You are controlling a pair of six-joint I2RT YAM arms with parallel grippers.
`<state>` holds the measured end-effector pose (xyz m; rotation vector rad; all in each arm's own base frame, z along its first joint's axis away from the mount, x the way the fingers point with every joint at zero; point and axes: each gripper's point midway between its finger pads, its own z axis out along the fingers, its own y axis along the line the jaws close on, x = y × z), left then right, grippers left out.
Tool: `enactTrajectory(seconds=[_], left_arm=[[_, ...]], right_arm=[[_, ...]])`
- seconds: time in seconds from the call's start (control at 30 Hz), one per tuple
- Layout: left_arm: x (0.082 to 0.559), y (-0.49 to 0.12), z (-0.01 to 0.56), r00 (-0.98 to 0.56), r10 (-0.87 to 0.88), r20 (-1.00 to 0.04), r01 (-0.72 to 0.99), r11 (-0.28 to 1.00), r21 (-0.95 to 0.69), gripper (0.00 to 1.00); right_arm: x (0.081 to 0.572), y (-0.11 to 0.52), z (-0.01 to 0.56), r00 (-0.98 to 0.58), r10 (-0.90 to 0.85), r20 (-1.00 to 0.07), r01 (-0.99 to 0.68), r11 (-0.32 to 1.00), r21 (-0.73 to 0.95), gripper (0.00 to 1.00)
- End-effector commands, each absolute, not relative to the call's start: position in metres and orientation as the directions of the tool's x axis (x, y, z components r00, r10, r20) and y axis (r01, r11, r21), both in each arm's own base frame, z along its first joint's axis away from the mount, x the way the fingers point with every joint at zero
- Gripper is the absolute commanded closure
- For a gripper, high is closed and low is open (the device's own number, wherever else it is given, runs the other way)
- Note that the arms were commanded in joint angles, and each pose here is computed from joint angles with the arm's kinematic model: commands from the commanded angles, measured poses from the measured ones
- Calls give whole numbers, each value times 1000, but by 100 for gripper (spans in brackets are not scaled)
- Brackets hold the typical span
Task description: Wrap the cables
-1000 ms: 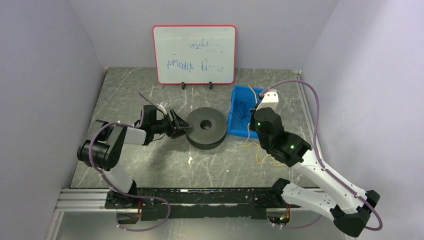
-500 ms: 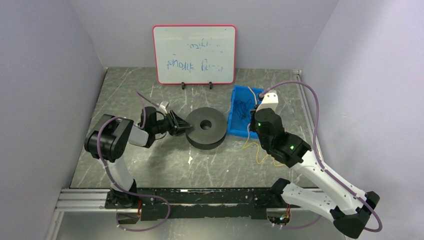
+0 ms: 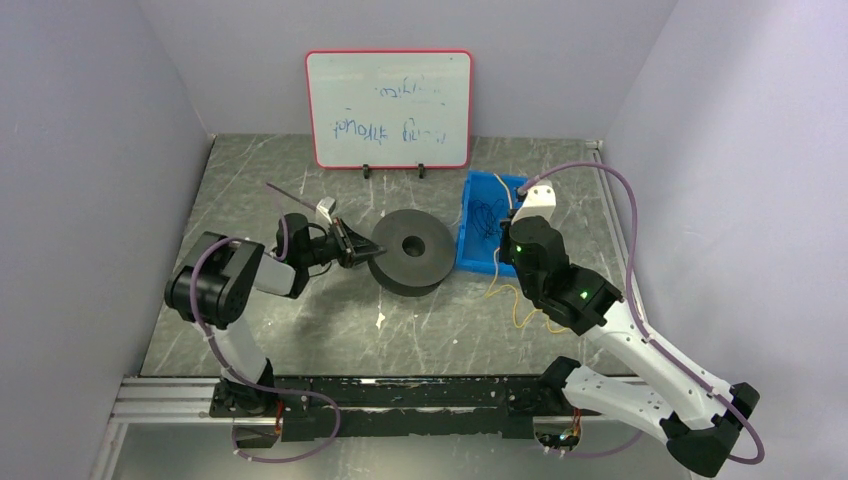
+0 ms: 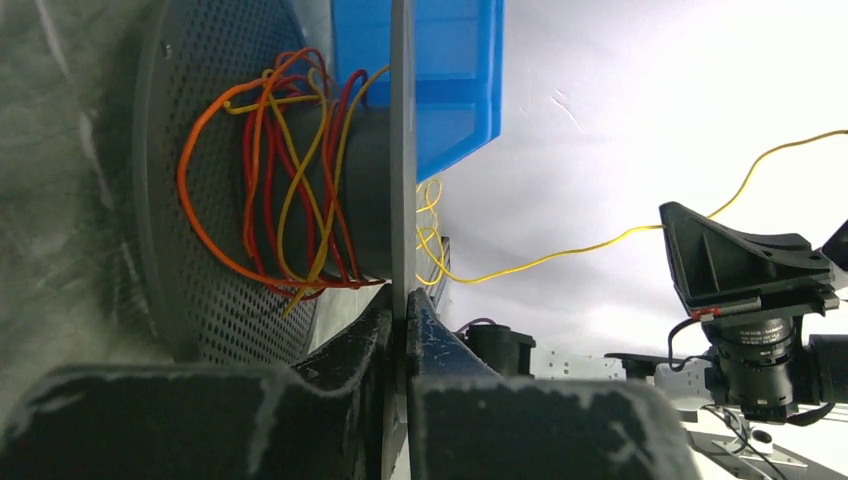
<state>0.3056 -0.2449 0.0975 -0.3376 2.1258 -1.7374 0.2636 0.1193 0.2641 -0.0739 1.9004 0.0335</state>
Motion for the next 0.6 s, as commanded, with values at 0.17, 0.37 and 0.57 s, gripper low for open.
enactTrajectory(seconds=[0.17,0.37,0.57], left_arm=[[316,-242,131,-870,-402,-287,169,303,-938,93],[316,-244,143,-846,-373,-381,207,428,-879,93],[308,-256,158,-817,-286,-501,278,566,-776,93]], right_arm=[[263,115,268,-311,-19,-950,-58,998,-1,100],[261,115,269,-311,-13,-950,-59,998,6,100],[259,111,275,-305,-5,-952,-53,999,11,100]])
